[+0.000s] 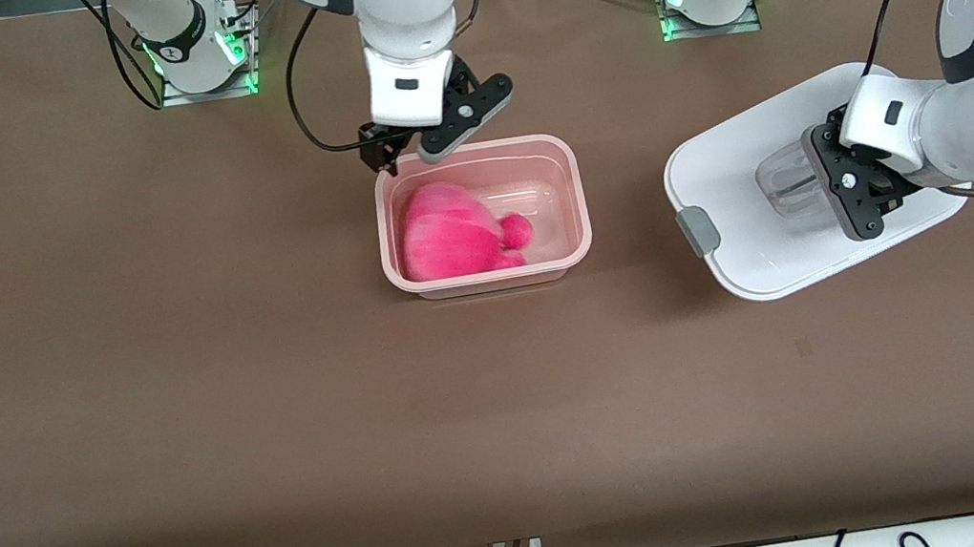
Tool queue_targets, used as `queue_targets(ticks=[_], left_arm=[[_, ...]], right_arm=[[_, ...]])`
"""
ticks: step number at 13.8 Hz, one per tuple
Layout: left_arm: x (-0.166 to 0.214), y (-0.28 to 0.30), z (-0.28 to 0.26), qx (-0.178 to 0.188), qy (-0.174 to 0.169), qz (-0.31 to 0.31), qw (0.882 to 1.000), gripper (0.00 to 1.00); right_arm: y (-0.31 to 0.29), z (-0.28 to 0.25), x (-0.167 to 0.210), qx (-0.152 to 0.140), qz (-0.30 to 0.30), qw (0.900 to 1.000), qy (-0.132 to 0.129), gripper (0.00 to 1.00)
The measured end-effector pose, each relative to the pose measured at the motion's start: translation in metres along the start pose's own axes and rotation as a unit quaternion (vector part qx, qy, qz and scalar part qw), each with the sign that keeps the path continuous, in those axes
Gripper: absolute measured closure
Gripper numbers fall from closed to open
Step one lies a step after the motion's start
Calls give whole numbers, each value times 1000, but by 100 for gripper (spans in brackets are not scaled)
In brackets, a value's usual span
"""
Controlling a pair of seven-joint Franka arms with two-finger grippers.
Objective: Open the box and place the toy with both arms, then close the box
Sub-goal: 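Drop the pink toy into the pink box and withdraw the right gripper, then carry the lid over the box and lower it with the left gripper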
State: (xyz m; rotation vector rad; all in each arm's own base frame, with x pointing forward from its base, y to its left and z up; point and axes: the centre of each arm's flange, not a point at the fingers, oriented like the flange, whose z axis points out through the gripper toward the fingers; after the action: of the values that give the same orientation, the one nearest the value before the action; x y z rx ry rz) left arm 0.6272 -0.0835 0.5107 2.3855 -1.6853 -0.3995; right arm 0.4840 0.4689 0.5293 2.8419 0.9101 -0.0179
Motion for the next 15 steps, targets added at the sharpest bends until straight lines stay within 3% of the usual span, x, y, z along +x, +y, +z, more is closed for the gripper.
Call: queue_targets(ticks=[3, 6, 9, 12, 15], left_arm=[[3, 2, 0, 0, 0, 3, 1000, 93], [16, 9, 1, -6, 7, 10, 1000, 93], [112, 51, 21, -6, 17, 61, 998, 93], [235, 117, 69, 3, 27, 92, 995, 93], [297, 140, 121, 1, 43, 114, 993, 93]], right_arm=[[101, 0, 3, -21, 84, 996, -2, 0], [206, 12, -6, -44, 171, 984, -15, 0], [295, 30, -26, -39, 239, 970, -32, 0], [370, 55, -51, 7, 303, 952, -50, 0], [433, 80, -84, 49, 349, 934, -67, 0]])
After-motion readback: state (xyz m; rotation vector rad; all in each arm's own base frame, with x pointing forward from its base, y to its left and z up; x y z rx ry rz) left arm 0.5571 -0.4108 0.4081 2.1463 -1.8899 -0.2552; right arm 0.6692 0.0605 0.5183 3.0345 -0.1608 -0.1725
